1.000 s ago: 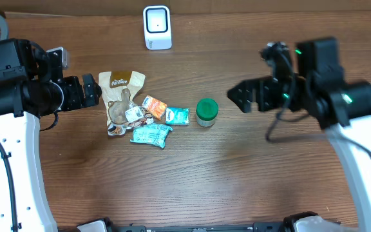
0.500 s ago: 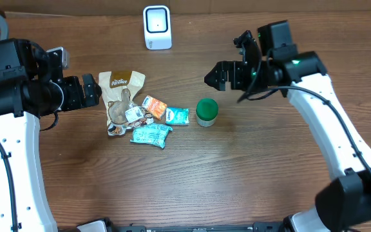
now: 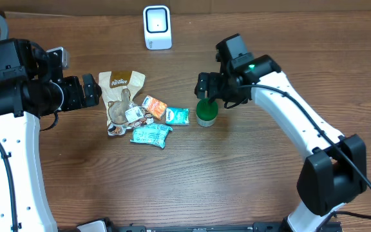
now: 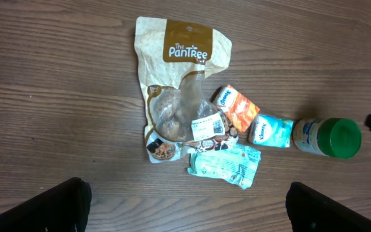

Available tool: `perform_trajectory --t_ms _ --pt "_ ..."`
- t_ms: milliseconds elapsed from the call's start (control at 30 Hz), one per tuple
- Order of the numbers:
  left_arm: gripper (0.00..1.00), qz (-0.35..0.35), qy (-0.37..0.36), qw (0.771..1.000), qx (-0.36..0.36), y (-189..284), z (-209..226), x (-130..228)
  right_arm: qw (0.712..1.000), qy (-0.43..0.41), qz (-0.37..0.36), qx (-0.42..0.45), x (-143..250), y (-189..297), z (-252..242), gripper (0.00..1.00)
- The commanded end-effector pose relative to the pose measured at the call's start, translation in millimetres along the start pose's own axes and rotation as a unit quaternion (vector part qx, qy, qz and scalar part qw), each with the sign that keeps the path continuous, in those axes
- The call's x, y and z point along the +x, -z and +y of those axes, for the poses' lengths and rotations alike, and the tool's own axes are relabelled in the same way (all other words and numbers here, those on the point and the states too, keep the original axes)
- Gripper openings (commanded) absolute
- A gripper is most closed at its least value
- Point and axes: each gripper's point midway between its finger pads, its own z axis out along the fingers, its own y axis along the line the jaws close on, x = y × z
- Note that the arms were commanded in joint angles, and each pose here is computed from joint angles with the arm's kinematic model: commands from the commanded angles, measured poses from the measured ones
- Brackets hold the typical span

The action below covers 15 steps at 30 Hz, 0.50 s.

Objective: Scan the item barcode
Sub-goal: 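Reach the right gripper forward over the green-lidded jar, then lower the open right gripper around the green-lidded jar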

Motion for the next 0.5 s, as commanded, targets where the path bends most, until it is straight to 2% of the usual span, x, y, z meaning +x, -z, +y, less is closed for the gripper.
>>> perform_trajectory --t_ms 0,467 --pt "0.99 -0.002 0.000 1.000 0.009 1 -5 -1 1.000 -0.005 -0.011 0.026 -7 -9 -2 0.96" --pt "1.00 -0.002 0.000 1.000 0.009 1 -5 -1 0.996 0.023 0.037 0.080 22 -51 -3 0.81"
